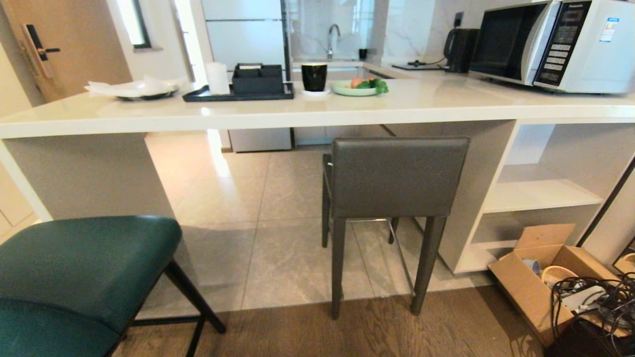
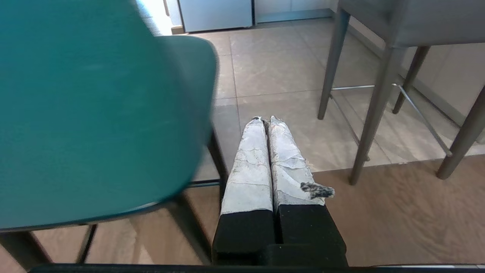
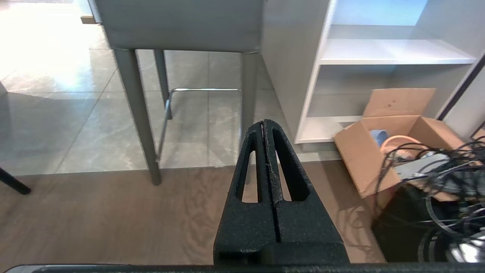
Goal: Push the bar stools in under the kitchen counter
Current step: Push the blue chair back under the dining table
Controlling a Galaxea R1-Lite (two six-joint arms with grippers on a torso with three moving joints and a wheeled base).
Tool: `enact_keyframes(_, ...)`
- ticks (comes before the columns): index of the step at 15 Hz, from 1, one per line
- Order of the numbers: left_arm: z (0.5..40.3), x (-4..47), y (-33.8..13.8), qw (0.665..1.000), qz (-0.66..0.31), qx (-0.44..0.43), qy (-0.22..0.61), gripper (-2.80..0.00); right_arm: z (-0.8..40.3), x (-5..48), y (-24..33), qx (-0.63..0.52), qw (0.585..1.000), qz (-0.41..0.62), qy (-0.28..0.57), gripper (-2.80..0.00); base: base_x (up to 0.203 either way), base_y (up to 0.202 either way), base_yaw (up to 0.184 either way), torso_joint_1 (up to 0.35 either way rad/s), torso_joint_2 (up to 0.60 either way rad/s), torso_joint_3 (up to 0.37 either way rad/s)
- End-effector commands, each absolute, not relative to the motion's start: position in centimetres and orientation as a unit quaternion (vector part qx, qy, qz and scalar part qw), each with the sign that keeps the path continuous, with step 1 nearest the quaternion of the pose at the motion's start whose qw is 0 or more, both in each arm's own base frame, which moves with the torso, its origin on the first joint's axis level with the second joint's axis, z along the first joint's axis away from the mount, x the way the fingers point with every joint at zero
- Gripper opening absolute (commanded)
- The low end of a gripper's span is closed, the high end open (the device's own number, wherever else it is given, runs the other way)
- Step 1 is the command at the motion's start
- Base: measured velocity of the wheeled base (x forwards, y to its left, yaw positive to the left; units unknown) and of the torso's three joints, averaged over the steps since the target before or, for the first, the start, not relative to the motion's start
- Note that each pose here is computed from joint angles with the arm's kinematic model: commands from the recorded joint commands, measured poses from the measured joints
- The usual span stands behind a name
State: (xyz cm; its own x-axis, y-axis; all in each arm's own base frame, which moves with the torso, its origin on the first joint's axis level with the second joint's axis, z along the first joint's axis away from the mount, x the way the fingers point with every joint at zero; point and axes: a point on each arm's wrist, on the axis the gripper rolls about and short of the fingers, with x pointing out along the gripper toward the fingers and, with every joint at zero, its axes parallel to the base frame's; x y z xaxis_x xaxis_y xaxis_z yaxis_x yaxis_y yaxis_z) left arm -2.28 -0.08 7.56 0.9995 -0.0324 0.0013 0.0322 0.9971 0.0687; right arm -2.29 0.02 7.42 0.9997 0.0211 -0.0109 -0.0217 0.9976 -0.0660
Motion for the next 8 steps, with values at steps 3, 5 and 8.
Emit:
enact_keyframes(3,7.52,-2.26,-0.08,0.999,-0.016,0.034,0.0,-2.8,7.38,-2.27,0.02,-0.033,0.999,0.011,0.007,-2.8,0.0,0.118,0.0,0.003,0.0,0.004)
enact_keyframes(5,7.51,-2.26,-0.08,0.999,-0.016,0.034,0.001,-2.8,7.38,-2.27,0.02,-0.033,0.999,0.011,0.007,-2.8,0.0,0.0,0.0,0.0,0.0,0.0)
enact_keyframes(8,7.49,-2.26,-0.08,0.999,-0.016,0.034,0.002,-2.8,7.38,-2.27,0.02,-0.033,0.999,0.011,0.007,-2.8,0.0,0.0,0.0,0.0,0.0,0.0)
